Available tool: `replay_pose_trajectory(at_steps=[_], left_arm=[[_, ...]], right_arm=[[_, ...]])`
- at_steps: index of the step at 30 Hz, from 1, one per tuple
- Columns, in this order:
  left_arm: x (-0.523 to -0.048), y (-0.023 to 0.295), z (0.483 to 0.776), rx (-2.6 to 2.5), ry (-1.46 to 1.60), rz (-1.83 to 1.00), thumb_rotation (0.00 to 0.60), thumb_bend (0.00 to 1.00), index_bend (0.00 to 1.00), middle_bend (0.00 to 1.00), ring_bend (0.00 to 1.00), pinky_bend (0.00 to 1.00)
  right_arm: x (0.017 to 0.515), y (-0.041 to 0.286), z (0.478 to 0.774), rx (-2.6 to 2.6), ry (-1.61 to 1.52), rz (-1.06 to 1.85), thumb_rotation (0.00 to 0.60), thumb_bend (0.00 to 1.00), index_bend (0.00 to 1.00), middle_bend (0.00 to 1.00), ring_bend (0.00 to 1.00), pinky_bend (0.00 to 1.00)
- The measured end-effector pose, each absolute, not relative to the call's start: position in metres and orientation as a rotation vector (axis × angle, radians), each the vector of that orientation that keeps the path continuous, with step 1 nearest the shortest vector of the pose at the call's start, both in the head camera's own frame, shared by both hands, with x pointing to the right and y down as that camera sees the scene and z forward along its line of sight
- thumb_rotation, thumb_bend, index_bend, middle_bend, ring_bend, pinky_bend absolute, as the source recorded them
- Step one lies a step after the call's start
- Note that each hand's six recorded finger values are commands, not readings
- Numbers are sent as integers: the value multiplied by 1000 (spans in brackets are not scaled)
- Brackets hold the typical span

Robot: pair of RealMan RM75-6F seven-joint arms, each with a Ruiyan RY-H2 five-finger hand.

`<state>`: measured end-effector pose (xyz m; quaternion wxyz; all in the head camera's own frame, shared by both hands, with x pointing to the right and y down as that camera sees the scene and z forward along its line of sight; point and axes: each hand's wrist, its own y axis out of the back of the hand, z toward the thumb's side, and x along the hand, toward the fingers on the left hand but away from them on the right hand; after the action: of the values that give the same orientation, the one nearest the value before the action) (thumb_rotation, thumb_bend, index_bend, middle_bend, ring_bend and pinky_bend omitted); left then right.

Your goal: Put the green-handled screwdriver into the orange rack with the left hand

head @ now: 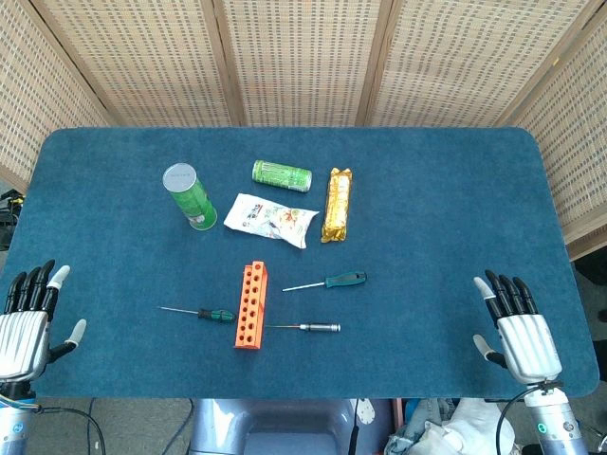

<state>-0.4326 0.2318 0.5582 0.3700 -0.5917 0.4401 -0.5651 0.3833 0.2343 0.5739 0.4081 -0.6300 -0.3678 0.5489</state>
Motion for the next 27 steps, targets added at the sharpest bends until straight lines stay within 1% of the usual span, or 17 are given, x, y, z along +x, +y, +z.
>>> replay_pose_trajectory(at_steps=[27], left_arm=[[-432,231,558,-1528,1126,-1446,600,300,87,0,0,0]], right_arm=[[384,235,573,-1577,-925,1392,600,241,0,0,0,0]])
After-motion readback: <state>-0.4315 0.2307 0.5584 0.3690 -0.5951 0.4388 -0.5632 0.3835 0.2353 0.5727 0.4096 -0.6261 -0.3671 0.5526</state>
